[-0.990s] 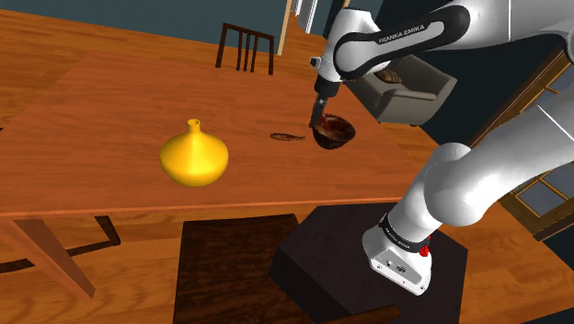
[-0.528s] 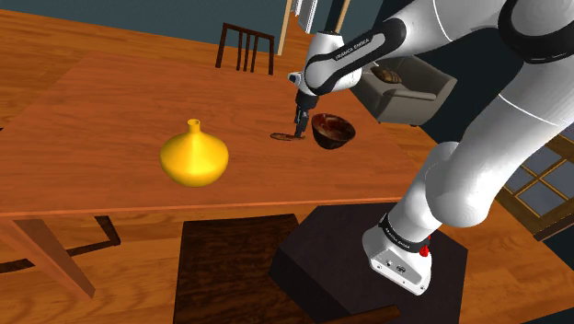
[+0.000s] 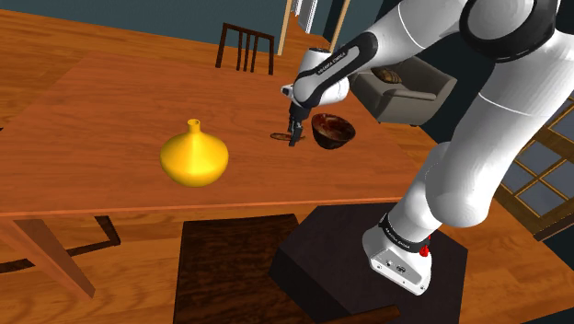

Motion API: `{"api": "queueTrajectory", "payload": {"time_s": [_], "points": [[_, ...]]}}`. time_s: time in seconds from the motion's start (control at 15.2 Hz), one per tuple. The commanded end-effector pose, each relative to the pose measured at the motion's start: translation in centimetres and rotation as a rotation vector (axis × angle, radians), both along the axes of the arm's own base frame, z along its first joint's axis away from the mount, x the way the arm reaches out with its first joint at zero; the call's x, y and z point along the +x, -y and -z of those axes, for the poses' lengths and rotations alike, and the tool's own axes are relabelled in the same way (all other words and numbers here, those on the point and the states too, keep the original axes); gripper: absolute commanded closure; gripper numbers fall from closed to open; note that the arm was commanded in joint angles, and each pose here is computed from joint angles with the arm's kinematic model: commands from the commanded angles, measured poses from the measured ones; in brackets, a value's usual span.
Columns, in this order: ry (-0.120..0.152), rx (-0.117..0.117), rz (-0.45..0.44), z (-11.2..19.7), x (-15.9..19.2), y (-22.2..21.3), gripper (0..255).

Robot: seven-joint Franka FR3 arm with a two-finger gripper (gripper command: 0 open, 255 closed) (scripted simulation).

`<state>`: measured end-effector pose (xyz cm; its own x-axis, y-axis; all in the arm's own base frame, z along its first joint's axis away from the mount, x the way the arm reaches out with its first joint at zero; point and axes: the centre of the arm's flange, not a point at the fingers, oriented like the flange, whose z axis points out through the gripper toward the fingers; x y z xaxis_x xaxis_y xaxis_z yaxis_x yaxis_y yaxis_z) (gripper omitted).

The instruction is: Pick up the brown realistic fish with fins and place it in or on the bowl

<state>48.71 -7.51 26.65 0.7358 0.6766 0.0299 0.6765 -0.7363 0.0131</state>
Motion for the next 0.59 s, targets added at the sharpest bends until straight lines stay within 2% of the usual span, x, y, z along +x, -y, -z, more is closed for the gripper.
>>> {"api": "queueTrajectory", "payload": {"time_s": [0.0,0.46,0.53], "points": [[0.000,0.000,0.000,0.83,0.07,-0.09,0],[0.000,0.000,0.000,0.83,0.07,-0.09,0],[0.000,0.000,0.000,0.83,0.07,-0.09,255]]}}
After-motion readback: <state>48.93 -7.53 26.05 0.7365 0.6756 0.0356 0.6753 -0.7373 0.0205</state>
